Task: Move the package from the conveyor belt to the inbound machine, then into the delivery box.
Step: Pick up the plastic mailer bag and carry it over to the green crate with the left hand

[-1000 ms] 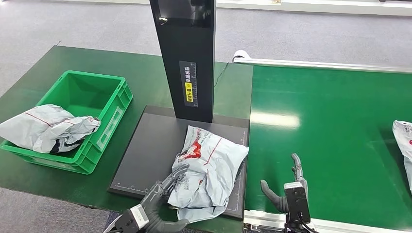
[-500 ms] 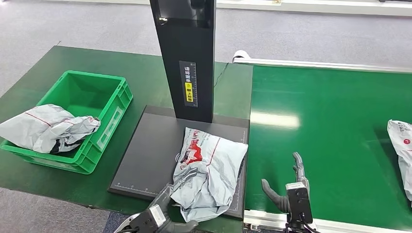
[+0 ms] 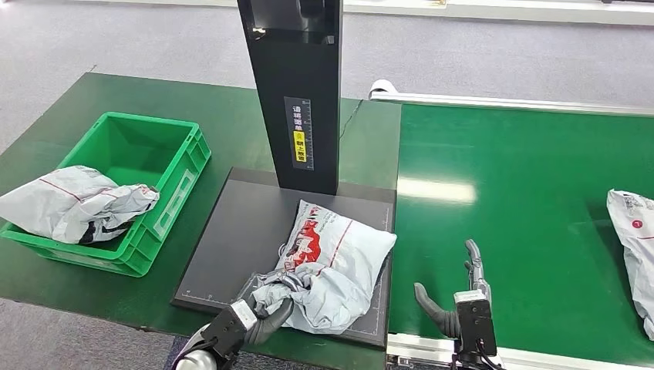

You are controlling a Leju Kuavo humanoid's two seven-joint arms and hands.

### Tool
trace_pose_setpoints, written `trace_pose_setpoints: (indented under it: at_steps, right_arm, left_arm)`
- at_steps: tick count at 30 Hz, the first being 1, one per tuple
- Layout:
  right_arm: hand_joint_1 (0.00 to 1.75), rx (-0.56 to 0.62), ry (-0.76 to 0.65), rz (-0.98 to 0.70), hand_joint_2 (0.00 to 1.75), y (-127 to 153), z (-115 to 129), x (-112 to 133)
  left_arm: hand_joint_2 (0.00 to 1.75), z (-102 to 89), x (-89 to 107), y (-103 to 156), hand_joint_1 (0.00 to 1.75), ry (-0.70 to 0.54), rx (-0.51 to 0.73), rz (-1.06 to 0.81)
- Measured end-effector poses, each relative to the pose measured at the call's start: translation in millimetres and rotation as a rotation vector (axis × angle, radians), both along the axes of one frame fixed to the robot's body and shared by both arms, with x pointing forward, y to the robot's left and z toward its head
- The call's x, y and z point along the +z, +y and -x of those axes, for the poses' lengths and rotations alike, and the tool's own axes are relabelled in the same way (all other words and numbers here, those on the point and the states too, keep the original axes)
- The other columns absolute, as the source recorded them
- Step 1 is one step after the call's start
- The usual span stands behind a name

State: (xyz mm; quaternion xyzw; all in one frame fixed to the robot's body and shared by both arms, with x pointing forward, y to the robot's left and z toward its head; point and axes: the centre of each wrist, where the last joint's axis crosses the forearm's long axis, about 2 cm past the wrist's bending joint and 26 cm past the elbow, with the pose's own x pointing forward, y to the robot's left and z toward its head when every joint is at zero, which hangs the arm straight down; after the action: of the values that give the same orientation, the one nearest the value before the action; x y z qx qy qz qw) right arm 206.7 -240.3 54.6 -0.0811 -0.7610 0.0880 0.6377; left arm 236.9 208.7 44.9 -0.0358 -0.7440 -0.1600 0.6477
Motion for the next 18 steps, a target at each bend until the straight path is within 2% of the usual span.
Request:
trace_pose_setpoints:
  at_steps: [10,18]
  right_arm:
    - [0.00,0.003,-0.001,-0.010,1.75,1,0,0]
    - [0.00,0.008,-0.002,-0.018,1.75,2,2,-1]
  left_arm:
    - [1.75,-6.0,15.1,8,1.75,-0.067,0.037,0.025]
    - [1.75,-18.9,50.4,28,1.75,-0.229,0.069,0.024]
